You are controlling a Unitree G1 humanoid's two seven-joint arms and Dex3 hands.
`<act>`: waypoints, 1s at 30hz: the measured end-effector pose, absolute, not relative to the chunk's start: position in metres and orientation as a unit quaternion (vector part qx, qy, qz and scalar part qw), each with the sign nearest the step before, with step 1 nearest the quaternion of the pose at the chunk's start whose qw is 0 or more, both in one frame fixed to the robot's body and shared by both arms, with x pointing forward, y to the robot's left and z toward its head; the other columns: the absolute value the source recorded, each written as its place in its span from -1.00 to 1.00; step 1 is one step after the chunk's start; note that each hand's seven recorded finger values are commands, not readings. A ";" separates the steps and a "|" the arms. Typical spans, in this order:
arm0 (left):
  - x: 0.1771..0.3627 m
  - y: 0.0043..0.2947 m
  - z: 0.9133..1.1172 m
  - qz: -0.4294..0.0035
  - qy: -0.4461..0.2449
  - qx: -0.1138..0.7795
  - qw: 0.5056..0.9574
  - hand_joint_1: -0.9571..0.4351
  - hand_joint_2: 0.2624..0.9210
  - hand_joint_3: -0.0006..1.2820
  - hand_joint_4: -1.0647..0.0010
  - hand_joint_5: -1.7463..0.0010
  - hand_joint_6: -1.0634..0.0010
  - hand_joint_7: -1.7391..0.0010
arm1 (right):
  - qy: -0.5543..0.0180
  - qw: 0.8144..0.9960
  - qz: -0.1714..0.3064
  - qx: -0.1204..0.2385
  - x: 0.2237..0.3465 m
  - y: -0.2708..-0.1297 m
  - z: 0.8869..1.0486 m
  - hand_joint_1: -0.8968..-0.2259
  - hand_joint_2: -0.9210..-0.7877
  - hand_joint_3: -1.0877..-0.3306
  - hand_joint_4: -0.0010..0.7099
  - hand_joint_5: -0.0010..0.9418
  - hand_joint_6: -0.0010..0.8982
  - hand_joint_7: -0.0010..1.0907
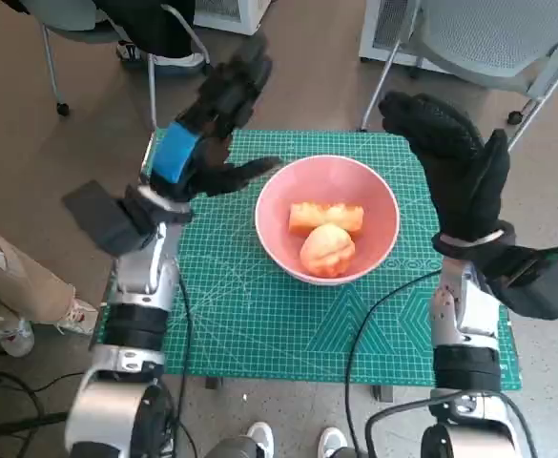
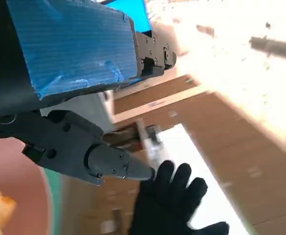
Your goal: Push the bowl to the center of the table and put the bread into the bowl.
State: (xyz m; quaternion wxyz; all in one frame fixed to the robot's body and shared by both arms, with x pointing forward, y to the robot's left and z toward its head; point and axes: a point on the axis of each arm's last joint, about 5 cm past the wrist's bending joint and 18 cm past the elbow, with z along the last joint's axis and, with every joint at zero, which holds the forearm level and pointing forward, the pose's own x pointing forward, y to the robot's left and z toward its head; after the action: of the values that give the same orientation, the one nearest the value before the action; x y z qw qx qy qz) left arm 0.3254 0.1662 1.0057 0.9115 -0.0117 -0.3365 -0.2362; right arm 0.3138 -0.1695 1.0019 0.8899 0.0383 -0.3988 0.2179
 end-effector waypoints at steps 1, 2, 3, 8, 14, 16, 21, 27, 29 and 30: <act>0.325 0.167 1.005 -0.236 -0.340 -0.012 0.910 -0.65 1.00 -0.54 0.89 0.99 0.64 0.94 | -0.400 0.889 0.219 0.037 0.314 -0.169 1.003 -0.35 -1.00 -0.17 -0.41 -0.98 -0.85 -0.05; 0.324 0.168 1.004 -0.235 -0.345 -0.013 0.909 -0.65 1.00 -0.54 0.89 0.99 0.65 0.94 | -0.401 0.888 0.221 0.037 0.314 -0.168 1.004 -0.35 -1.00 -0.17 -0.40 -0.98 -0.84 -0.05; 0.323 0.169 1.003 -0.234 -0.350 -0.014 0.907 -0.65 1.00 -0.53 0.90 0.99 0.66 0.94 | -0.403 0.887 0.222 0.036 0.314 -0.168 1.005 -0.36 -1.00 -0.16 -0.40 -0.98 -0.83 -0.05; 0.321 0.171 1.001 -0.230 -0.372 -0.015 0.899 -0.66 1.00 -0.52 0.94 1.00 0.71 0.96 | -0.417 0.880 0.225 0.032 0.316 -0.165 1.012 -0.37 -1.00 -0.13 -0.38 -0.97 -0.79 -0.05; 0.319 0.168 0.999 -0.229 -0.390 -0.020 0.891 -0.65 1.00 -0.51 0.95 1.00 0.73 0.97 | -0.433 0.871 0.230 0.027 0.319 -0.163 1.020 -0.36 -1.00 -0.11 -0.37 -0.97 -0.76 -0.06; 0.318 0.166 0.999 -0.229 -0.395 -0.024 0.890 -0.64 1.00 -0.50 0.96 1.00 0.73 0.97 | -0.437 0.869 0.232 0.026 0.319 -0.162 1.022 -0.35 -1.00 -0.11 -0.36 -0.97 -0.75 -0.06; 0.318 0.164 0.997 -0.224 -0.406 -0.031 0.885 -0.64 1.00 -0.50 0.97 1.00 0.72 0.97 | -0.442 0.865 0.235 0.023 0.320 -0.160 1.025 -0.34 -1.00 -0.10 -0.36 -0.97 -0.73 -0.08; 0.318 0.163 0.993 -0.224 -0.402 -0.035 0.887 -0.64 1.00 -0.51 0.97 1.00 0.72 0.98 | -0.446 0.863 0.237 0.018 0.320 -0.160 1.026 -0.34 -1.00 -0.09 -0.35 -0.98 -0.71 -0.10; 0.319 0.163 0.990 -0.226 -0.397 -0.039 0.889 -0.63 1.00 -0.51 0.97 1.00 0.72 0.98 | -0.447 0.862 0.237 0.017 0.320 -0.160 1.026 -0.34 -1.00 -0.09 -0.35 -0.98 -0.71 -0.10; 0.319 0.163 0.989 -0.226 -0.395 -0.040 0.890 -0.63 1.00 -0.51 0.97 1.00 0.72 0.98 | -0.448 0.862 0.237 0.016 0.320 -0.160 1.026 -0.34 -1.00 -0.09 -0.35 -0.98 -0.71 -0.10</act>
State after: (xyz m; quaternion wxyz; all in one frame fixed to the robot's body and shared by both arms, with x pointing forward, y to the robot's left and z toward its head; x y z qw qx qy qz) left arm 0.3187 0.1631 0.9891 0.8896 -0.0402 -0.3949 -0.2261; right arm 0.3198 -0.1603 1.0264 0.8620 0.0160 -0.4477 0.2372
